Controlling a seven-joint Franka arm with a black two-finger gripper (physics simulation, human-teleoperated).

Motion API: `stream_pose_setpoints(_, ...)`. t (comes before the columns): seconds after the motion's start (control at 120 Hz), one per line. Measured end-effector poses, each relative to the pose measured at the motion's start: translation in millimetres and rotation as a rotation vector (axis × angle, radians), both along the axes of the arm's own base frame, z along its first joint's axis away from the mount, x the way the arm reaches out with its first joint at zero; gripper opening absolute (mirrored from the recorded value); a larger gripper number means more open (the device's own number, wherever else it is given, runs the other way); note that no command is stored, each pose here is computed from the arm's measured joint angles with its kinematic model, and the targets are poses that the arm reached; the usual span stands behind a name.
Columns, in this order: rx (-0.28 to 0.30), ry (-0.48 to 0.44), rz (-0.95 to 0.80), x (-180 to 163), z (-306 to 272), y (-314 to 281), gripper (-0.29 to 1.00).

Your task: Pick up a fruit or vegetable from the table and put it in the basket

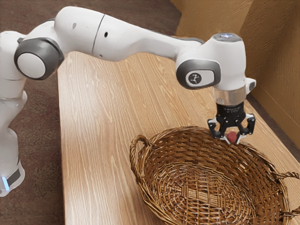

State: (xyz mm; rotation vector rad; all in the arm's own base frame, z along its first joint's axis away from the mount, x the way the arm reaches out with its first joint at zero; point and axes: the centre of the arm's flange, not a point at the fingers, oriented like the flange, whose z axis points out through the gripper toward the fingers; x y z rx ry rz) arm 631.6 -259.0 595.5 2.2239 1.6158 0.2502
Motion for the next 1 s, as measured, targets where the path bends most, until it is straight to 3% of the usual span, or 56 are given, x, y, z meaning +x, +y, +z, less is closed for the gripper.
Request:
stream_pose_setpoints(0.108,-0.013,-0.013,-0.034,-3.1,-14.0,-38.6,0.12)
stream_pose_setpoints(0.367,-0.045,-0.048,-0.022,-6.0,-10.7,-54.5,0.13)
stream_pose_setpoints(0.508,-0.067,-0.063,-0.019,-10.8,-4.0,-62.3,0.48)
stream_pose_setpoints(0.683,-0.081,-0.084,0.008,-13.4,9.5,-52.4,0.64)
stream_pose_setpoints(0.758,-0.054,-0.094,0.086,-3.0,12.4,-8.0,0.66)
stream_pose_setpoints(0.85,-0.066,-0.112,0.233,-2.7,56.3,73.4,0.68)
stream_pose_setpoints(1.0,-0.109,0.025,0.537,-35.0,107.5,233.4,0.7)
